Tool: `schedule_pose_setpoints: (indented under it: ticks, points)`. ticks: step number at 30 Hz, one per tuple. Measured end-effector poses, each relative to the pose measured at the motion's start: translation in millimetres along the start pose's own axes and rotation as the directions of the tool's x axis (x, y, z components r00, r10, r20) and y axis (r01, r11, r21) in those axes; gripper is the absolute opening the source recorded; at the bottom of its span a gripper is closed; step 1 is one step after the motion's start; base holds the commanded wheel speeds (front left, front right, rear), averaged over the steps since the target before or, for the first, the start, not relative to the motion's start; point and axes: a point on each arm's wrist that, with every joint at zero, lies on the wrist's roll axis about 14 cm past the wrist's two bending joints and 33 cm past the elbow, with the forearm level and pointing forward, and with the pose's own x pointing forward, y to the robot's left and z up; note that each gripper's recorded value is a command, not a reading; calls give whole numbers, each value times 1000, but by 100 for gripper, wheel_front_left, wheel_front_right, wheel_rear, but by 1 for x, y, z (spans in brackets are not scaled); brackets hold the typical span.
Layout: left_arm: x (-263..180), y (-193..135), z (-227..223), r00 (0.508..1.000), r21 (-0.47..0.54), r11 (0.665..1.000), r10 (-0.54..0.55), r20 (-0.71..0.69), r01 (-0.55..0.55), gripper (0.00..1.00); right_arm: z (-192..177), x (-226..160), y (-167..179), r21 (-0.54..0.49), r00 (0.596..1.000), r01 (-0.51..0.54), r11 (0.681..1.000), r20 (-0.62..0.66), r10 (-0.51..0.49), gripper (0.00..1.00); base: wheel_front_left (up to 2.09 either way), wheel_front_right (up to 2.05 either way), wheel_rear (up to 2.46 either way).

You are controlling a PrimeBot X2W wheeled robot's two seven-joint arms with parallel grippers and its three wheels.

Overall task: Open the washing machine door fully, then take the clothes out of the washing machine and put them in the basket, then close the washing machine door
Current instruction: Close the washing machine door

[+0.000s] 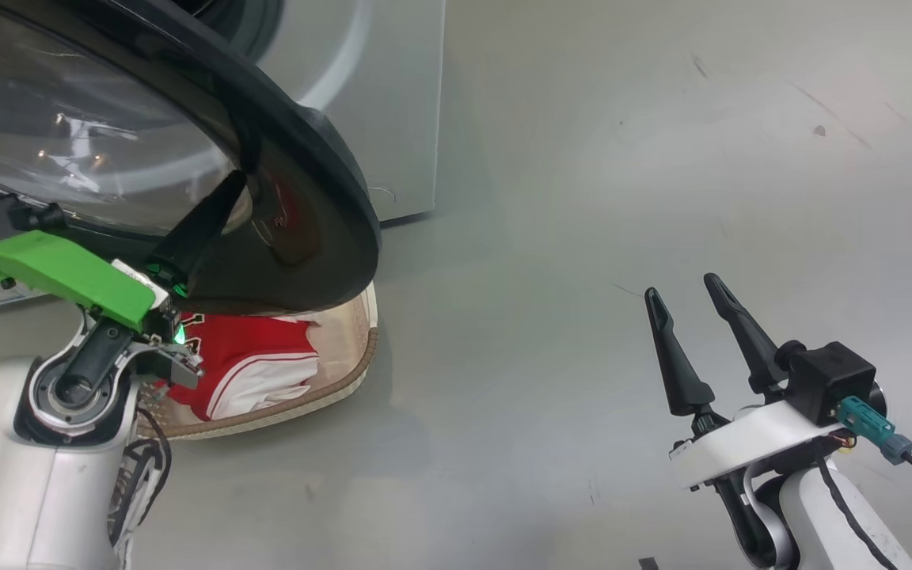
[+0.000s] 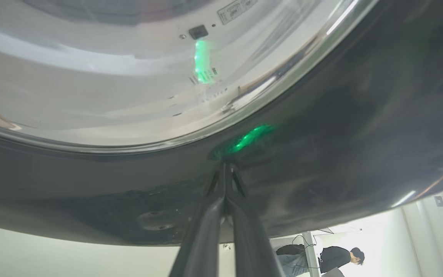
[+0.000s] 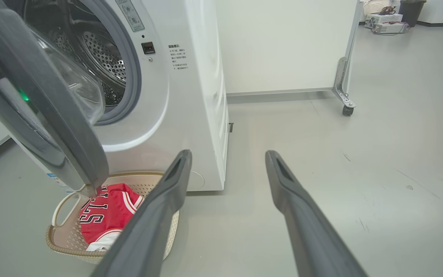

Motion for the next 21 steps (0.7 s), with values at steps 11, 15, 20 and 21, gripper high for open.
schedule_pose_setpoints:
  ticks: [11,15,20,21]
  points:
    - [46,2,8,1000,-33,999,-10,19,10,0,4,-3,-18,-1,998,58,998,21,-58,100,0,0,0]
    - [59,3,10,1000,-35,999,-7,22,8,0,2,-5,-24,3,997,79,997,16,-79,100,0,0,0]
    - [69,7,11,1000,-27,1000,6,29,-5,0,0,-7,-31,0,995,101,995,12,-101,100,0,0,0]
    - [70,8,12,999,-22,1000,10,32,-9,0,-1,-7,-31,0,995,102,995,10,-102,100,0,0,0]
